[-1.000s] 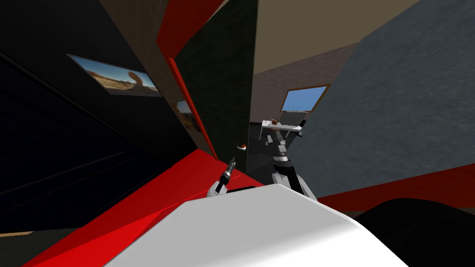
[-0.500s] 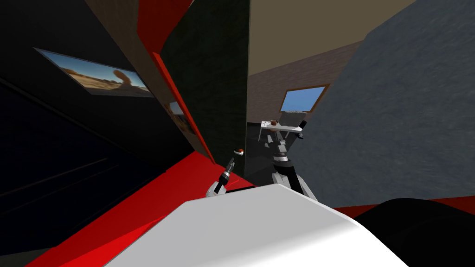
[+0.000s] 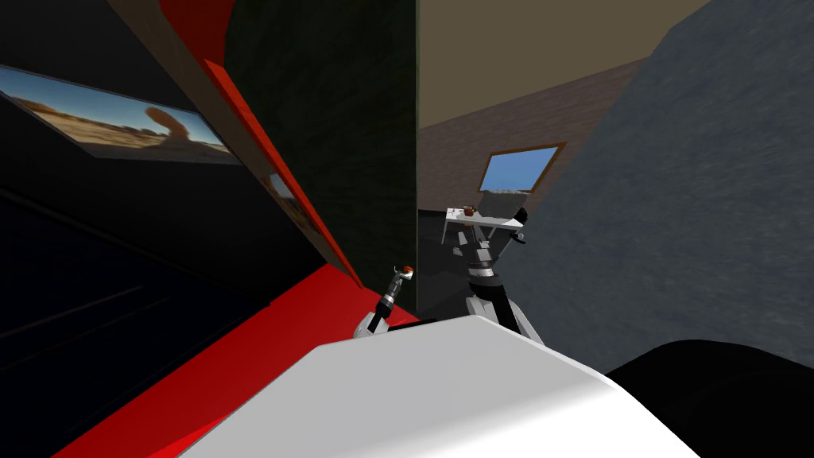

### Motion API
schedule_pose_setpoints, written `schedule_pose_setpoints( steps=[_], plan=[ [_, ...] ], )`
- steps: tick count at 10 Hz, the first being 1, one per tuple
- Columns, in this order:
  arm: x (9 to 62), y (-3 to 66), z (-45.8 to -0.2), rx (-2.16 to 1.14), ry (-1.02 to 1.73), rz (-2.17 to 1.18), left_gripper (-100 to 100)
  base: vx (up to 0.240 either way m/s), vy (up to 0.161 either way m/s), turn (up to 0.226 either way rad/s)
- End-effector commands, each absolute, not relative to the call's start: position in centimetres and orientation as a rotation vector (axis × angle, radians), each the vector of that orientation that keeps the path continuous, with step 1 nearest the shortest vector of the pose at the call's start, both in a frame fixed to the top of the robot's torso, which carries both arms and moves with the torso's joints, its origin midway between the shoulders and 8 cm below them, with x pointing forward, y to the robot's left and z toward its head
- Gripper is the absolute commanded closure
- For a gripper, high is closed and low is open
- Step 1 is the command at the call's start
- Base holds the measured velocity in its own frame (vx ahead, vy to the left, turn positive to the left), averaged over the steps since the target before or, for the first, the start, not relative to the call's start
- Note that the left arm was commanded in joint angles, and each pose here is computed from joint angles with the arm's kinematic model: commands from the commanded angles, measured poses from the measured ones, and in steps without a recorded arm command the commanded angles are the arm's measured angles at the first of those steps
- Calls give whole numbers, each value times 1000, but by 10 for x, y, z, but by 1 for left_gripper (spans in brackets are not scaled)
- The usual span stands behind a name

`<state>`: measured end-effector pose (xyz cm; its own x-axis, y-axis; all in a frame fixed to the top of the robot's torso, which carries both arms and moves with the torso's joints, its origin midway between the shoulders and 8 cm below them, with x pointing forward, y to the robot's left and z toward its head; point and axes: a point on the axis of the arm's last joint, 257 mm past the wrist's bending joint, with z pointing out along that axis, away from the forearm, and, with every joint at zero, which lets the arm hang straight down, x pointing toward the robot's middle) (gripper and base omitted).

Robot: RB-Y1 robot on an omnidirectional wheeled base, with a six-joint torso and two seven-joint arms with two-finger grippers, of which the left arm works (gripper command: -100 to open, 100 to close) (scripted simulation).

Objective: Push the door open

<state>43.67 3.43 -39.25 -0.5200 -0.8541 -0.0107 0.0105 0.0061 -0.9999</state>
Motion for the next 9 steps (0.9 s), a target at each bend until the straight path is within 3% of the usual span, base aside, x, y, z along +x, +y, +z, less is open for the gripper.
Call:
schedule_pose_setpoints(
  steps=[1, 2, 3, 9],
  plan=[
    [436, 31, -392, -893, 1589, -1602, -100, 177, -106, -30],
    [436, 33, -392, -890, 1592, -1599, -100, 80, -51, 3],
    [436, 33, -392, -890, 1592, -1599, 100, -12, 7, 3],
    [439, 43, -395, -903, 1588, -1574, 100, 1, -4, 2]
  ],
)
